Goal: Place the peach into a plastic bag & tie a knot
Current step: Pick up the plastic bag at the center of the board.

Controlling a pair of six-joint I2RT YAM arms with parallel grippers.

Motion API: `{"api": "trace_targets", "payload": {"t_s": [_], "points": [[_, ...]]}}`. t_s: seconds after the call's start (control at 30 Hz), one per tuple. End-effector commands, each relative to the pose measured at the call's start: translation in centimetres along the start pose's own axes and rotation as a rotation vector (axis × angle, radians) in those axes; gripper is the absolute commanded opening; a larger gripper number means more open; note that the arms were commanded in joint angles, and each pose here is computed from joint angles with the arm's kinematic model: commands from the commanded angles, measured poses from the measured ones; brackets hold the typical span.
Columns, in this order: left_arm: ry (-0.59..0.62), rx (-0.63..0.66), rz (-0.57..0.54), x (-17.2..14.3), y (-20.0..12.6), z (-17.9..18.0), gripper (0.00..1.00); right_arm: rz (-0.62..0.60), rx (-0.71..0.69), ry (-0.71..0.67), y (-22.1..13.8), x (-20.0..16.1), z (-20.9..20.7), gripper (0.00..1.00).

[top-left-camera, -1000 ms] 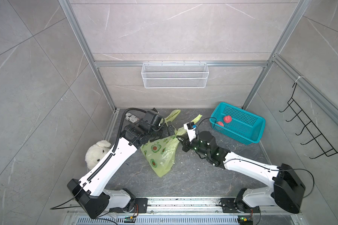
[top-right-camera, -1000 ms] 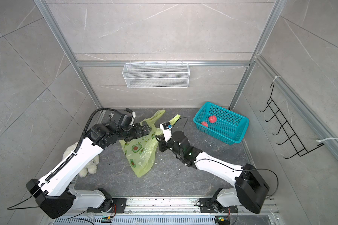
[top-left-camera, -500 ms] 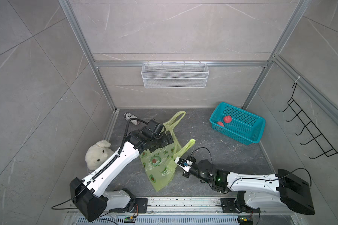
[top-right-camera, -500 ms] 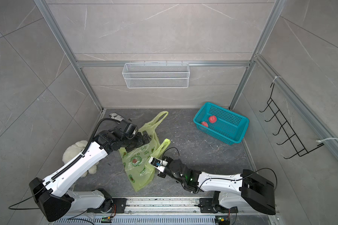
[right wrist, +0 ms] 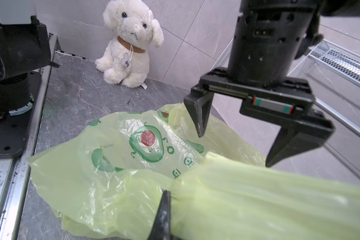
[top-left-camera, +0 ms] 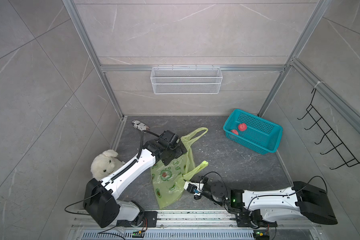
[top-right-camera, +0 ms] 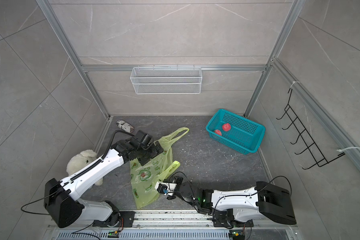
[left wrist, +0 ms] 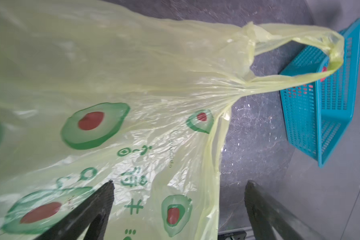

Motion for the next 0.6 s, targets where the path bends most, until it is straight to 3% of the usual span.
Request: {"api": "trace_targets", "payload": {"t_s": [0.0, 0.13, 0.2, 0.23, 0.27, 0.3, 0.33, 0.37, 0.57], "points": [[0.182, -0.087, 0.167, -2.1, 1.4, -2.9, 1.0, -0.007, -0.049, -0.006, -0.5, 0.1, -0.5, 0.0], [0.233, -0.206, 0.364, -3.5, 5.1, -4.1, 0.99, -0.007, -0.069, 0.008, -0.8, -0.3, -0.7, 0.0], [0.267, -0.216, 0.405, -4.0, 6.7, -4.9, 0.9, -0.006, -0.075, 0.019, -0.9, -0.5, -1.0, 0.0], [0.276, -0.206, 0.409, -4.2, 7.1, -5.1, 0.8, -0.004, -0.071, 0.02, -1.0, -0.5, -1.1, 0.0], [0.276, -0.197, 0.417, -4.3, 7.7, -5.1, 0.62, -0.002, -0.069, 0.021, -1.0, -0.5, -1.2, 0.0], [0.271, -0.181, 0.419, -4.2, 8.1, -5.1, 0.28, 0.004, -0.068, 0.02, -1.0, -0.5, -1.3, 0.0], [0.268, -0.156, 0.405, -4.1, 8.2, -5.0, 0.07, 0.005, -0.069, 0.02, -1.2, -0.5, -1.3, 0.0], [0.276, -0.14, 0.38, -3.9, 8.1, -5.1, 0.0, 0.006, -0.073, 0.024, -1.3, -0.6, -1.4, 0.0], [0.357, -0.328, 0.277, -2.6, 3.4, -8.1, 0.0, 0.023, -0.052, 0.067, -1.7, -0.3, -1.9, 0.0]]}}
Point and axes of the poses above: each gripper's point midway between its finger pads, its own y axis out along the fingers, its own z axis along the line the jaws close on, x = y × z, the point moved 10 cm from there along -y, back along the fingers, and after that the axes turned 14 degrees about -y, right-handed, at the moved point
